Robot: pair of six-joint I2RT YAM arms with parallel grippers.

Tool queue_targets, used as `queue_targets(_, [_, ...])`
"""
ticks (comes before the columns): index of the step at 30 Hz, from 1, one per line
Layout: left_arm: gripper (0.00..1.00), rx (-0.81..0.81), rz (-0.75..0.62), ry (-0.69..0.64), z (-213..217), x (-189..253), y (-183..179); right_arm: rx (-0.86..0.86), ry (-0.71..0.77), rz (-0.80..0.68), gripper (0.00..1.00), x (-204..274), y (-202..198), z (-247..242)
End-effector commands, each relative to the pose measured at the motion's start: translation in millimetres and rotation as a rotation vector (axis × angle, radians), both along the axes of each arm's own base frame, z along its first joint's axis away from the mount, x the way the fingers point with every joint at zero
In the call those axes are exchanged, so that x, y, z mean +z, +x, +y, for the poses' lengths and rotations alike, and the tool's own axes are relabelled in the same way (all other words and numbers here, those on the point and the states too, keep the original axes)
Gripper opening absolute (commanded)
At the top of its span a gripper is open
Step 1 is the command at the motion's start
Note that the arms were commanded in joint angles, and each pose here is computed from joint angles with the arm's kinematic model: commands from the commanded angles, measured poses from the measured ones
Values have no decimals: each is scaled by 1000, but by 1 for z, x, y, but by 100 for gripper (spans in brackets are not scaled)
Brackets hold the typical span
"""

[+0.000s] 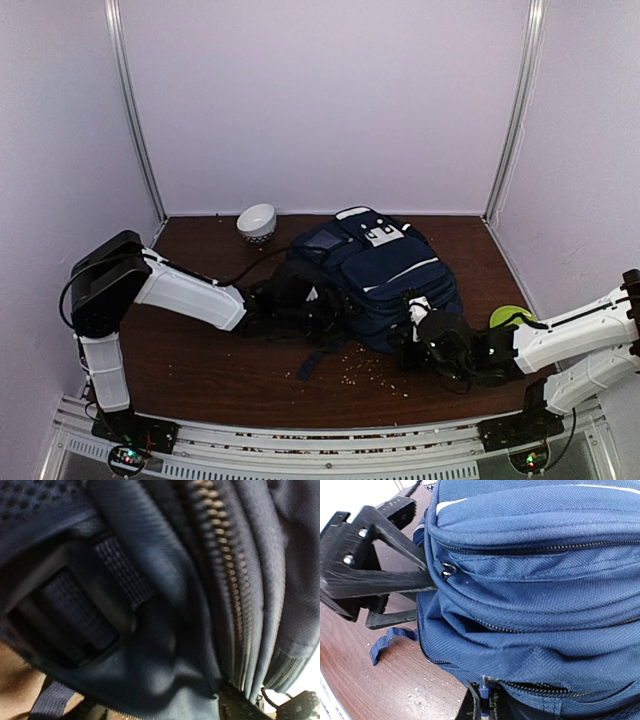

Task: Pack the student bag
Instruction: Zip the student bag at the center of the board.

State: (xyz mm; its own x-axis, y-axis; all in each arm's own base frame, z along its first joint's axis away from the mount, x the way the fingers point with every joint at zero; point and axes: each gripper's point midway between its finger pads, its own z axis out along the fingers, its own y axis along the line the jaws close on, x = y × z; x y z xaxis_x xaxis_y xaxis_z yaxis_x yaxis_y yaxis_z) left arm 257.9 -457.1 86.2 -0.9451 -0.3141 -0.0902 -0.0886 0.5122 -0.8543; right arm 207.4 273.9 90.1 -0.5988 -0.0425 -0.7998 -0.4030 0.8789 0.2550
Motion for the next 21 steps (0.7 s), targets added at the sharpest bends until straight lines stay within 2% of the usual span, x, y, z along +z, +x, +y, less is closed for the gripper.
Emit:
queue_targets(1, [69,-10,-49,-49,-15,12,13,56,62,-34,0,23,-3,19])
queue_targets(10, [42,-2,-57,-69,-18,12,18,71,71,-33,0,28,-7,20])
queue_targets(18, [1,15,-48,-63,-9,6,21,66,44,-32,0,29,-11,12])
queue_targets(21, [0,35,-47,-63,0,4,22,54,25,-23,0,27,-13,3])
